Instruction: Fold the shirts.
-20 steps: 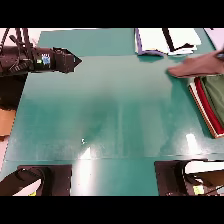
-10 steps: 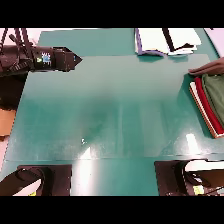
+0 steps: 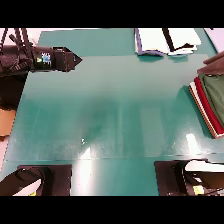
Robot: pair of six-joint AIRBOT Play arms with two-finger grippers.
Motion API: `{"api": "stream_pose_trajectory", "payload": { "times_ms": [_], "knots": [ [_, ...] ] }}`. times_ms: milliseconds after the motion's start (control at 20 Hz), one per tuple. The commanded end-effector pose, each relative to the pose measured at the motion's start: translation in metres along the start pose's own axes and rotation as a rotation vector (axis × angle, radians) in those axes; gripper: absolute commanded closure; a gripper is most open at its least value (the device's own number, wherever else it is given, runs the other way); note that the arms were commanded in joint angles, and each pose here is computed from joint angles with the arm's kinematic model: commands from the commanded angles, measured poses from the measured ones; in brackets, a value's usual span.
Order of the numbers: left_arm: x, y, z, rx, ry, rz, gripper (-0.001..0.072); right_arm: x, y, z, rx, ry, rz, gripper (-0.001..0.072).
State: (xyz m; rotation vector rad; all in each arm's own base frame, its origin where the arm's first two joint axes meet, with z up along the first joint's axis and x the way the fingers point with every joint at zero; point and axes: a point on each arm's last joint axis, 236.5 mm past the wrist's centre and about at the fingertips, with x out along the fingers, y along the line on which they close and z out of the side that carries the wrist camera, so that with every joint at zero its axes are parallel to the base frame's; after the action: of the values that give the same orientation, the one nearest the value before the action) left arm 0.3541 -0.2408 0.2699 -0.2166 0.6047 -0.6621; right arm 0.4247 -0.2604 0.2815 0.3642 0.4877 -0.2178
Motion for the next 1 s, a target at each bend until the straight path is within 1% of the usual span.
{"api": "stream_pose_trajectory", "payload": {
  "times_ms": [0, 200, 350, 400, 450, 500, 550, 600, 700, 800, 900, 950],
  "knots": [
    [0.000, 0.000, -0.005, 0.008, 0.020, 0.000, 0.0680, -0.022, -0.032, -0.038, -0.014, 0.089, -0.078, 0.0696],
    [-0.001, 0.000, -0.013, 0.018, 0.056, 0.000, 0.0679, -0.054, -0.104, -0.120, 0.038, 0.275, -0.304, 0.0696],
    [-0.001, 0.000, -0.016, 0.036, 0.066, -0.001, 0.0679, -0.071, -0.130, -0.178, 0.135, 0.368, -0.365, 0.0692],
    [-0.001, 0.000, -0.016, 0.036, 0.066, -0.001, 0.0679, -0.076, -0.137, -0.196, 0.174, 0.390, -0.376, 0.0677],
    [-0.001, 0.000, -0.016, 0.036, 0.066, -0.001, 0.0679, -0.080, -0.142, -0.211, 0.208, 0.408, -0.386, 0.0545],
    [-0.001, 0.000, -0.016, 0.036, 0.067, -0.001, 0.0679, -0.084, -0.148, -0.223, 0.240, 0.423, -0.395, 0.0386],
    [-0.001, 0.000, -0.016, 0.036, 0.067, -0.001, 0.0679, -0.089, -0.155, -0.233, 0.271, 0.429, -0.409, 0.0276],
    [-0.001, 0.000, -0.016, 0.036, 0.066, -0.001, 0.0679, -0.094, -0.159, -0.238, 0.295, 0.428, -0.420, 0.0250],
    [-0.001, 0.000, -0.015, 0.036, 0.065, -0.001, 0.0679, -0.100, -0.161, -0.231, 0.308, 0.391, -0.427, 0.0251],
    [-0.001, 0.000, -0.015, 0.036, 0.065, -0.001, 0.0679, -0.092, -0.146, -0.205, 0.303, 0.286, -0.383, 0.0251],
    [-0.001, 0.000, -0.016, 0.036, 0.066, -0.002, 0.0679, -0.081, -0.124, -0.174, 0.253, 0.181, -0.340, 0.0251],
    [-0.001, 0.000, -0.016, 0.036, 0.066, -0.002, 0.0679, -0.079, -0.115, -0.165, 0.199, 0.160, -0.348, 0.0251]
  ]
}}
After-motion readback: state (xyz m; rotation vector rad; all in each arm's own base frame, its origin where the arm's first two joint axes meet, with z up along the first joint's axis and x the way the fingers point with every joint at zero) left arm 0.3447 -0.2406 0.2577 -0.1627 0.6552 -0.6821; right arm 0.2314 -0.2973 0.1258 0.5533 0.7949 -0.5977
